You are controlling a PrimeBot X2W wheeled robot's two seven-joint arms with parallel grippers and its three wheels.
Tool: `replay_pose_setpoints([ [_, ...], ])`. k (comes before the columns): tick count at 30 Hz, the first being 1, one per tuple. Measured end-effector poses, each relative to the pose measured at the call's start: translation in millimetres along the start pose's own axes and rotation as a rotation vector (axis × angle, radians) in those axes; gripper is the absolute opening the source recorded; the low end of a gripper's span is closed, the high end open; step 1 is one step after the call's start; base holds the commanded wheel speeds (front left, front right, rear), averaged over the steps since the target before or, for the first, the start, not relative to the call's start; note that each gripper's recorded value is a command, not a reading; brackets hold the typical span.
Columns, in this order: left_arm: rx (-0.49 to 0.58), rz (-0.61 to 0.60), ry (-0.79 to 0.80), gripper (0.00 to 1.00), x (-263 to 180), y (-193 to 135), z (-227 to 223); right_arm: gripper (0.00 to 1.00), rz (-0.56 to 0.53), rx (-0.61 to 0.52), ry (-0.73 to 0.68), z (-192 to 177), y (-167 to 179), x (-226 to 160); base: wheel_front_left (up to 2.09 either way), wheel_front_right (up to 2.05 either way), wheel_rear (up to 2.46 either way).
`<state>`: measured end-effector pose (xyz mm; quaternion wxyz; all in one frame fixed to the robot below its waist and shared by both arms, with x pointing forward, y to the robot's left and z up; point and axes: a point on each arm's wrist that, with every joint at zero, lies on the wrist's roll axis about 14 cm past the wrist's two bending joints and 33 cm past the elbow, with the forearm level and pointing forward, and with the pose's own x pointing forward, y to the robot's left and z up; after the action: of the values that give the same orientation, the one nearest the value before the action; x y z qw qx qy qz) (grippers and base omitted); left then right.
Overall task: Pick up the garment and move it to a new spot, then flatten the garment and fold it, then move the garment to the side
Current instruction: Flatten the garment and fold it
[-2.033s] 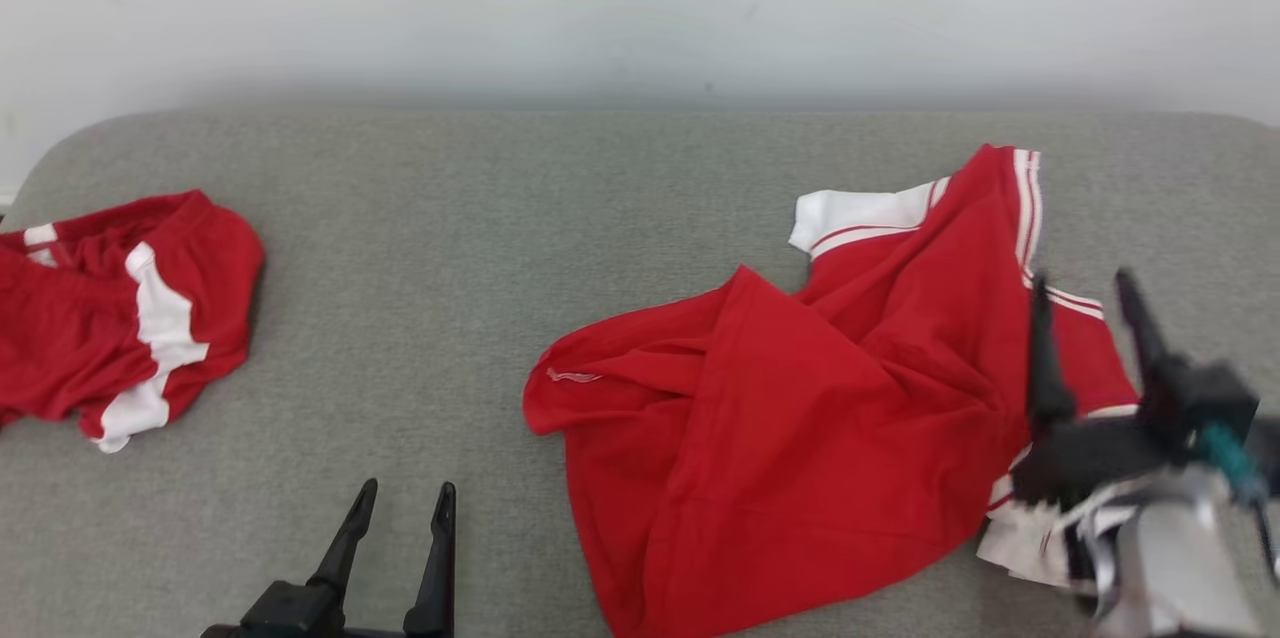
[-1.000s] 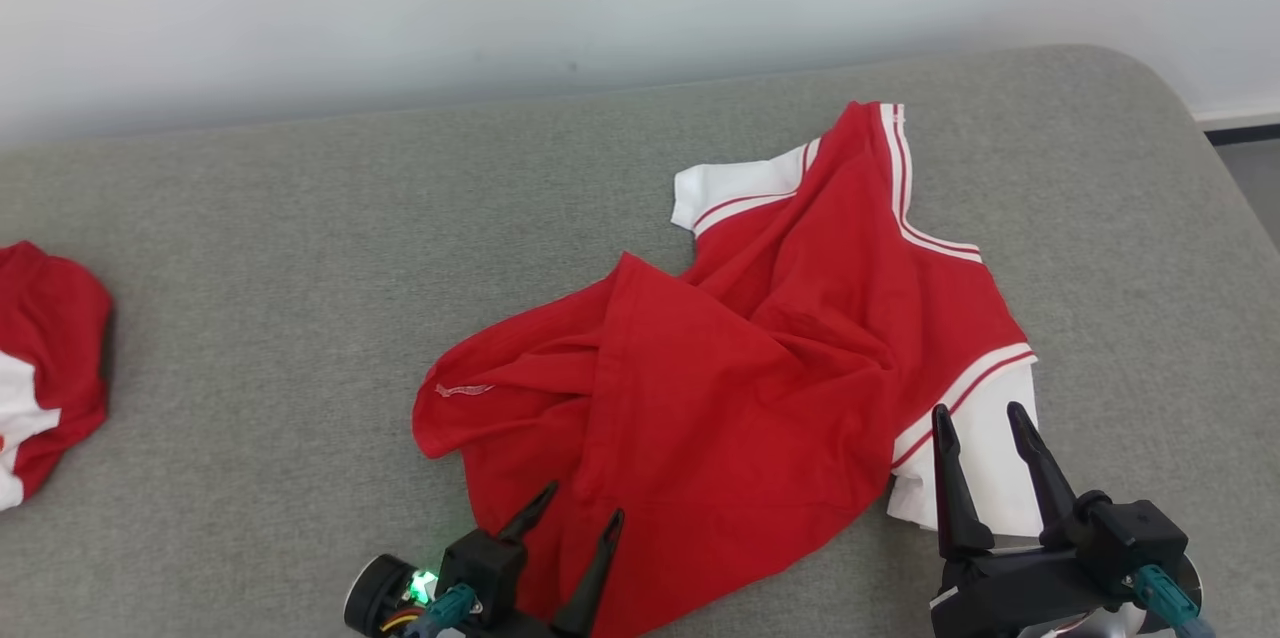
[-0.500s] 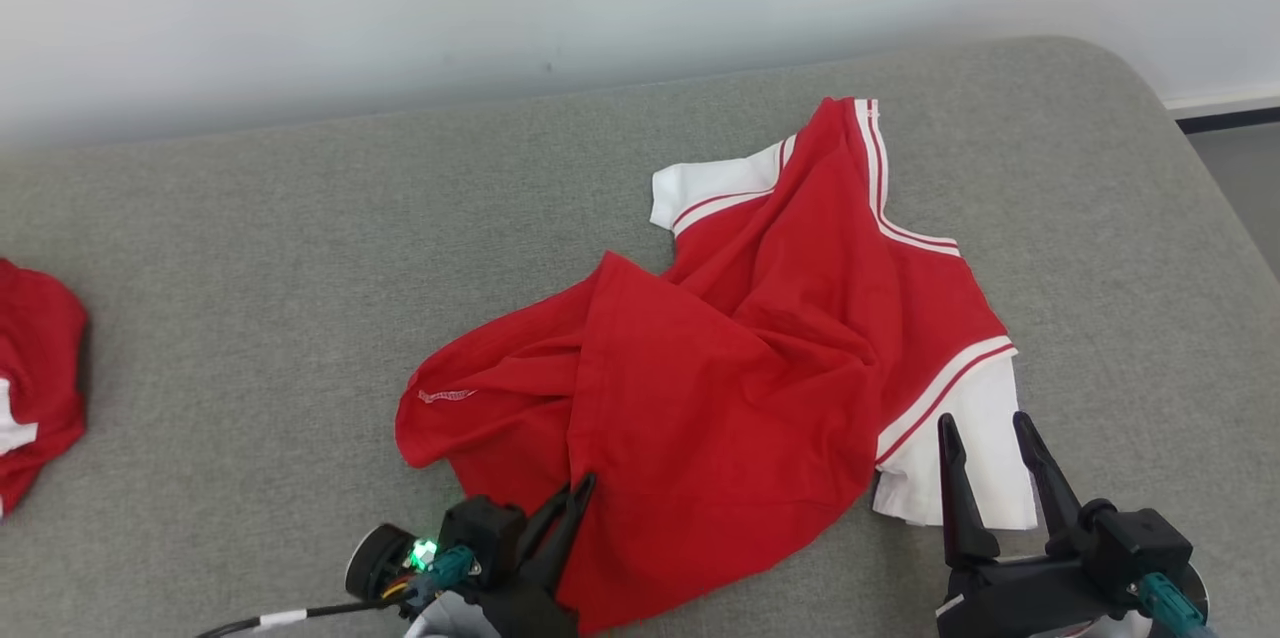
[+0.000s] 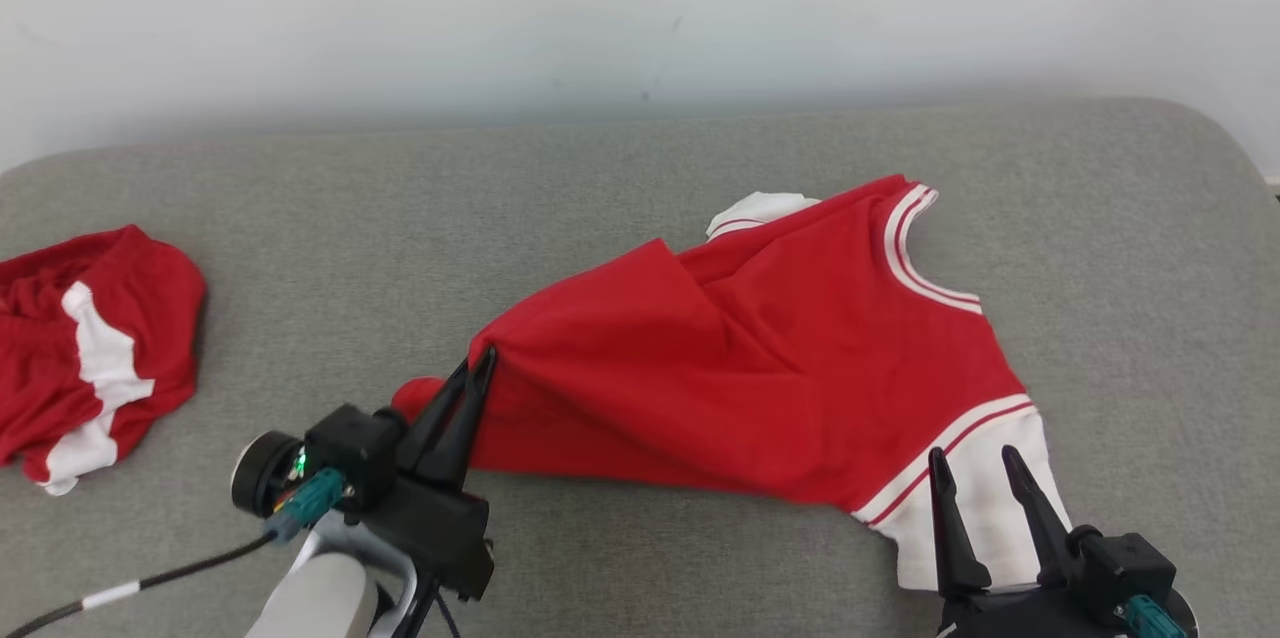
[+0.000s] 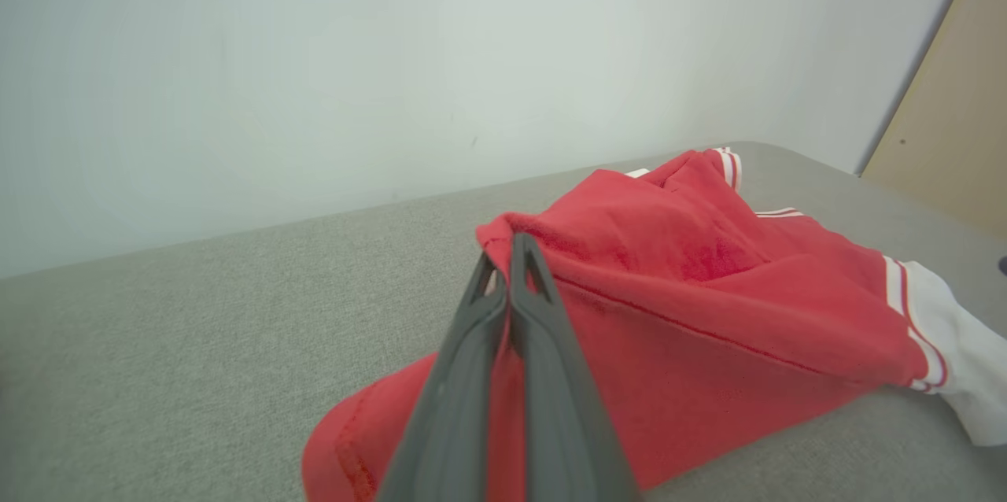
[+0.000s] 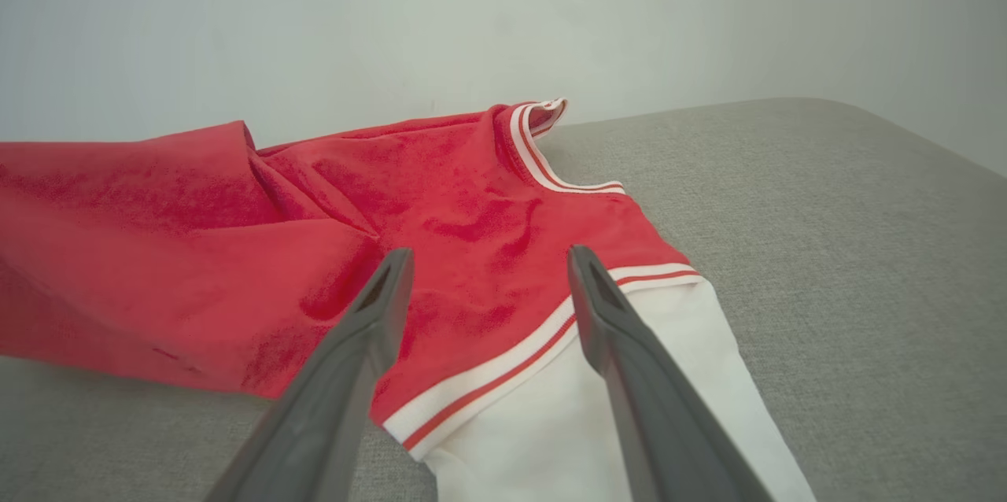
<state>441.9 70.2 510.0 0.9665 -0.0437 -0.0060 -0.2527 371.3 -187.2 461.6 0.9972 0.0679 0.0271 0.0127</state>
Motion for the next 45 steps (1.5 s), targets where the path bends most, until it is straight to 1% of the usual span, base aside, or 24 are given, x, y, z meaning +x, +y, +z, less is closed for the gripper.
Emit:
replay_pose_setpoints([
  [4,0.010,0.010,-0.002,0.00,-19,3,0,1.00,0.016,0.005,0.005,-2,5,0,0.00,0.00,0.00],
  [8,-0.007,0.023,0.042,0.00,-53,1,-18,1.00,0.031,0.009,0.009,-3,10,1,0.00,0.00,0.00],
  [13,-0.071,0.049,0.133,0.00,-90,-10,-53,1.00,0.046,0.013,0.031,-10,16,2,0.00,0.00,0.00],
  [16,-0.117,0.059,0.184,0.00,-104,-21,-72,1.00,0.055,0.017,0.044,-14,19,3,0.00,0.00,0.00],
  [17,-0.121,0.059,0.203,0.06,-108,-24,-79,1.00,0.057,0.017,0.047,-15,19,4,0.00,0.00,0.00],
  [18,-0.127,0.064,0.209,0.63,-110,-25,-81,1.00,0.059,0.017,0.049,-16,20,4,0.00,0.00,0.00],
  [19,-0.132,0.069,0.208,1.00,-111,-26,-82,1.00,0.062,0.017,0.051,-17,21,5,0.00,0.00,0.00],
  [22,-0.141,0.074,0.184,1.00,-108,-29,-76,1.00,0.066,0.017,0.054,-18,23,6,0.00,0.00,0.00],
  [26,-0.139,0.089,0.140,1.00,-103,-25,-64,1.00,0.064,0.015,0.056,-18,22,5,0.00,0.00,0.00],
  [29,-0.138,0.085,0.136,1.00,-104,-28,-63,1.00,0.063,0.015,0.054,-18,21,5,0.00,0.00,0.00],
  [35,-0.153,0.099,0.201,1.00,-111,-25,-82,1.00,0.050,0.019,0.059,-19,18,2,0.00,0.00,0.00],
  [43,-0.153,0.093,0.232,1.00,-106,-22,-88,1.00,0.034,0.022,0.061,-20,12,-1,0.00,0.00,0.00],
  [44,-0.153,0.087,0.228,0.70,-104,-23,-87,1.00,0.031,0.024,0.061,-20,12,-1,0.00,0.00,0.00],
  [45,-0.153,0.083,0.222,0.37,-102,-23,-85,1.00,0.028,0.025,0.060,-20,11,-2,0.00,0.00,0.00],
])
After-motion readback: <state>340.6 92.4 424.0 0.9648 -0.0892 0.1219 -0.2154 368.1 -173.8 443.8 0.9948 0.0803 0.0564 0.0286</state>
